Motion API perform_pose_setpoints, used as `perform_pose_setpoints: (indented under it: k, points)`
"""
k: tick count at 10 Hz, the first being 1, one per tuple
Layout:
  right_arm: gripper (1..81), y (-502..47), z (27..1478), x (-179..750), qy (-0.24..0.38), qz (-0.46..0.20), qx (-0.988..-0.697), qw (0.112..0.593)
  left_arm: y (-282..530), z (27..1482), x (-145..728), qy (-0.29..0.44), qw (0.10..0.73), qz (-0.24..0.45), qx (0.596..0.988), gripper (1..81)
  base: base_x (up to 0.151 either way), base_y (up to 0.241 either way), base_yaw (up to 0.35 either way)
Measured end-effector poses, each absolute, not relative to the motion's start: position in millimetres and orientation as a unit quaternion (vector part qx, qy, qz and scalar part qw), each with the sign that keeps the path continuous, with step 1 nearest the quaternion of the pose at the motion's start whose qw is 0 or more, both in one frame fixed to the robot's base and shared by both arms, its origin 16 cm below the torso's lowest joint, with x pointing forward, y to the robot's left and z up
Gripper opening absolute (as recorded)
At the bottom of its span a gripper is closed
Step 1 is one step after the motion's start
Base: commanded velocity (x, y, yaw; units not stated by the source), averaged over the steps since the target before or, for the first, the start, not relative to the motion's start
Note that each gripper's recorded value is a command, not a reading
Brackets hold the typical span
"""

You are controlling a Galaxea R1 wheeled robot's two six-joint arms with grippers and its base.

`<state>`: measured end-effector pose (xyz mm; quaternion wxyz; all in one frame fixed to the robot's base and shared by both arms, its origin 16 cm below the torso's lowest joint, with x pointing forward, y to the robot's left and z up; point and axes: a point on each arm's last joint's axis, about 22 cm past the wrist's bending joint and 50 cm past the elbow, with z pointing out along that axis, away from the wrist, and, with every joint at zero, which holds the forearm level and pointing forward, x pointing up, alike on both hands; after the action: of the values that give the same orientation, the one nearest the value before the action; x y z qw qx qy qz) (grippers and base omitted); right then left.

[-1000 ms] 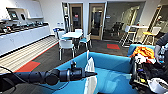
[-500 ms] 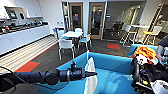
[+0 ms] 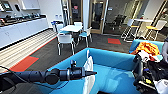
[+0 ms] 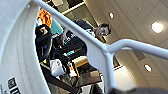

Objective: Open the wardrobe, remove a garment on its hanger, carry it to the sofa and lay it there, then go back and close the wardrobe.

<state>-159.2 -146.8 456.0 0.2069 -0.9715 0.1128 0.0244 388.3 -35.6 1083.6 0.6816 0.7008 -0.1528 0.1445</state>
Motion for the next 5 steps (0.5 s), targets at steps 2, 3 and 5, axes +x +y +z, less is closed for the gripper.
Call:
perform_pose_setpoints:
  k: [2,3,5]
  points:
    - [81.1,-146.4,456.5,-162.8,0.113,0.026,-0.971,0.207,-35.6,1084.7,387.0,-0.155,0.681,0.147,0.700,1.0,0.000,0.000,0.000]
    - [81.1,-146.1,457.1,-165.3,0.113,0.028,-0.971,0.207,-35.4,1084.5,387.1,-0.155,0.681,0.147,0.700,1.0,0.000,0.000,0.000]
    - [81.1,-142.2,456.7,-161.3,0.113,0.026,-0.971,0.209,-32.1,1073.9,404.0,-0.142,0.672,0.156,0.709,1.0,0.000,0.000,0.000]
